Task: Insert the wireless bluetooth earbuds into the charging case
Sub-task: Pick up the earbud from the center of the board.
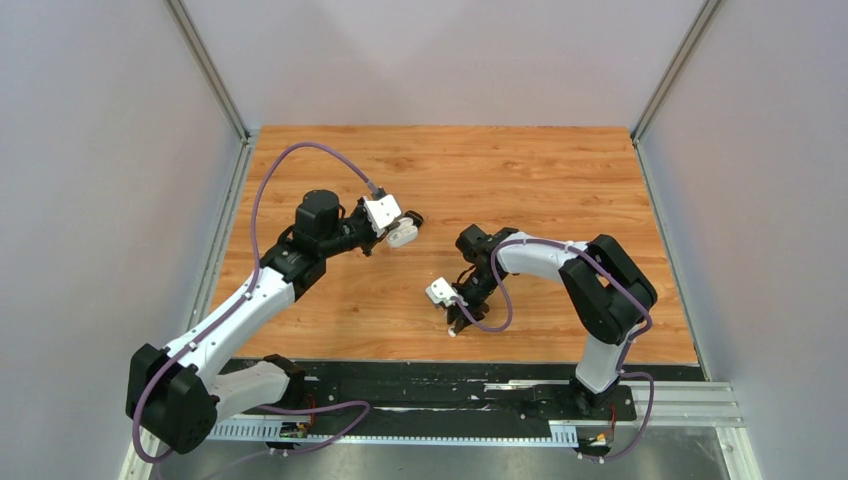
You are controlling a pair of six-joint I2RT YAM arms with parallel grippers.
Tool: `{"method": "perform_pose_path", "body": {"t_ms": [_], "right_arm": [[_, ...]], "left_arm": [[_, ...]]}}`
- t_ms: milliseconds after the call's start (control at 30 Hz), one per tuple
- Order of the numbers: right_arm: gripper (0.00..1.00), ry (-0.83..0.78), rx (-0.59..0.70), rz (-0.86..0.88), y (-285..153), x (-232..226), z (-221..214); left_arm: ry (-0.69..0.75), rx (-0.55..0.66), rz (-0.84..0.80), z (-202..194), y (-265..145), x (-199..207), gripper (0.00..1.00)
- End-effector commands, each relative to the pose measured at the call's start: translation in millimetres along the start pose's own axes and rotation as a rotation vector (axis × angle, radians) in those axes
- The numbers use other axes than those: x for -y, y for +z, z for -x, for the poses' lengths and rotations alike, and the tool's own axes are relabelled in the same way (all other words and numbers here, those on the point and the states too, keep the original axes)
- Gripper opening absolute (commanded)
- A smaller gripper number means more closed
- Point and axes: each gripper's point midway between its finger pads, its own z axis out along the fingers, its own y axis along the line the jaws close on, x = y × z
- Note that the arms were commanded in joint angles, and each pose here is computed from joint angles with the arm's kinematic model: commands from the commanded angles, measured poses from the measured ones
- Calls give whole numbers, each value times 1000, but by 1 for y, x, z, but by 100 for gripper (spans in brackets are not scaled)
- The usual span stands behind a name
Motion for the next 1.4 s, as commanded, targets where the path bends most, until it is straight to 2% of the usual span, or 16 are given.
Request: {"method": "perform_pose_path", "body": {"t_ms": [0, 333, 800, 1233, 1367], "right_arm": [[25, 15, 25, 9, 5, -1, 2], [31, 39, 35, 36, 11, -6, 1], [1, 55, 31, 21, 1, -1, 12], [0, 128, 44, -18, -9, 13, 25], [0, 151, 30, -118, -33, 30, 33]], "left_arm": [[3, 50, 7, 13, 2, -3, 0], [-3, 48, 0, 12, 4, -2, 0], [-7, 46, -11, 11, 6, -1, 0], [-22, 49, -33, 14, 7, 2, 0], [-28, 41, -46, 16, 8, 2, 0]]}}
